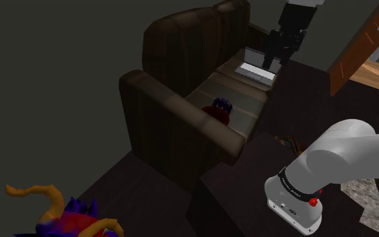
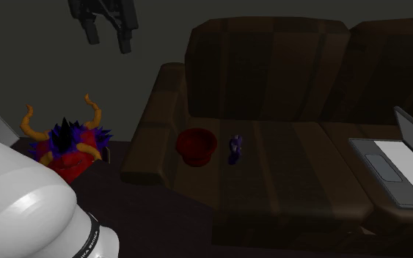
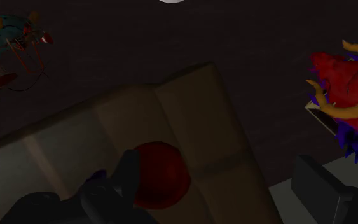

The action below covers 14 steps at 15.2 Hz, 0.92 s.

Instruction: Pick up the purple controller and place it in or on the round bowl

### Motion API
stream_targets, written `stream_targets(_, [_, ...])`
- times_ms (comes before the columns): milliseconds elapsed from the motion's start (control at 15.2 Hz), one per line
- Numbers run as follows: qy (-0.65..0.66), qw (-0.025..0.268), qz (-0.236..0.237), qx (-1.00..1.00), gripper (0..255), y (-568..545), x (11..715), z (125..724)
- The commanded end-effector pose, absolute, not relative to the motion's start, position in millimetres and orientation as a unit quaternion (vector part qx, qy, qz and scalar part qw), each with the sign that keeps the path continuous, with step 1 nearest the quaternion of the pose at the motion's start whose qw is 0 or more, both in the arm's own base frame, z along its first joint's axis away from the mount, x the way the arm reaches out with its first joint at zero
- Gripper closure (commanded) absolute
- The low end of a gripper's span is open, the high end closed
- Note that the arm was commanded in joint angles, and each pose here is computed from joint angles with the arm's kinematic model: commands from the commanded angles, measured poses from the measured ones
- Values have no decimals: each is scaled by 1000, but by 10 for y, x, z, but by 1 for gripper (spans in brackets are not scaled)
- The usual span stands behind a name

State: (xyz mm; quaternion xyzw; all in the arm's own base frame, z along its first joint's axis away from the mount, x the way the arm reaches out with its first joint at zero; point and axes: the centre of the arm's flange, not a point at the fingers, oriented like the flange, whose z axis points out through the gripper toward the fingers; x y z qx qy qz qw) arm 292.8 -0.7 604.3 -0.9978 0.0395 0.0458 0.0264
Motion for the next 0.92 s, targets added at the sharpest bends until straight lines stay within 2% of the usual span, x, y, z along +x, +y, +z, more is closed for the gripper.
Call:
stream_targets(0, [39,26,46,-998,0,-7,2928,6043])
stream_targets(858, [28,25,33,-999,0,-715,3710,4721])
